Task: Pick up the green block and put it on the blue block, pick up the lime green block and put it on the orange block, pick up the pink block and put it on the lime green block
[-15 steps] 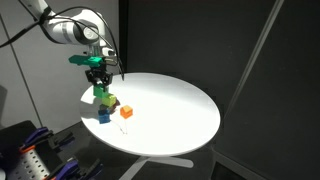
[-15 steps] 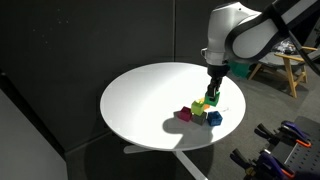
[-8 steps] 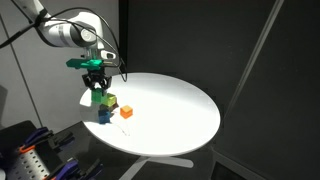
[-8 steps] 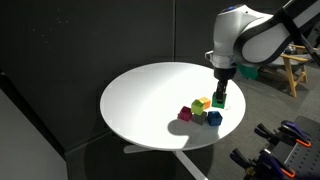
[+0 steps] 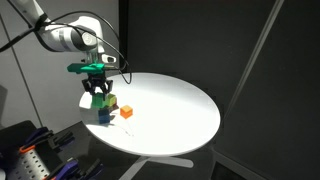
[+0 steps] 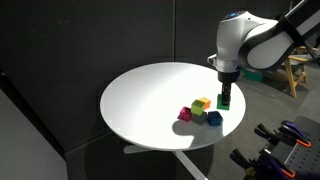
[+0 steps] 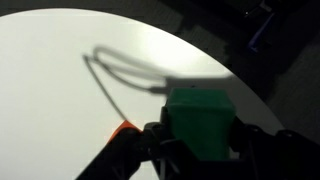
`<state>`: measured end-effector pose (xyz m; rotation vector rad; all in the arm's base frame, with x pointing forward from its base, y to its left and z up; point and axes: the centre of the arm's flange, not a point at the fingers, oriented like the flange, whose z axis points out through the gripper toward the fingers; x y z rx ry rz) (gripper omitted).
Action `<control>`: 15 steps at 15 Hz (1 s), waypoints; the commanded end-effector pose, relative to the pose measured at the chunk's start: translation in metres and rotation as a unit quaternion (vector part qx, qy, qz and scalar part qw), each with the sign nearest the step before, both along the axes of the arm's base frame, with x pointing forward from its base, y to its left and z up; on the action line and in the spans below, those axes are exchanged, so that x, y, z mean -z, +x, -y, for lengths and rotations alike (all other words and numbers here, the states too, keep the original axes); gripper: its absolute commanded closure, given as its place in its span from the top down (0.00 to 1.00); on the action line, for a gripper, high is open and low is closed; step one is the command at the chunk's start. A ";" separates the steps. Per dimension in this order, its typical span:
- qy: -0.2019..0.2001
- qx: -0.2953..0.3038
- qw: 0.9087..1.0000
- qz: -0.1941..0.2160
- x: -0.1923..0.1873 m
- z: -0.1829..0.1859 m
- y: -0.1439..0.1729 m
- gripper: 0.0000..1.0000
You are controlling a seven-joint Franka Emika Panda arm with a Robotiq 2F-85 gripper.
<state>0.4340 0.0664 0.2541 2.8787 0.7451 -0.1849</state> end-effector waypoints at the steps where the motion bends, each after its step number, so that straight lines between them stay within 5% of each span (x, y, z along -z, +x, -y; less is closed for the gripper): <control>1: -0.005 -0.024 1.000 0.019 0.006 0.008 -0.003 0.27; 15: -0.001 -0.051 0.999 0.020 0.034 0.007 -0.005 0.27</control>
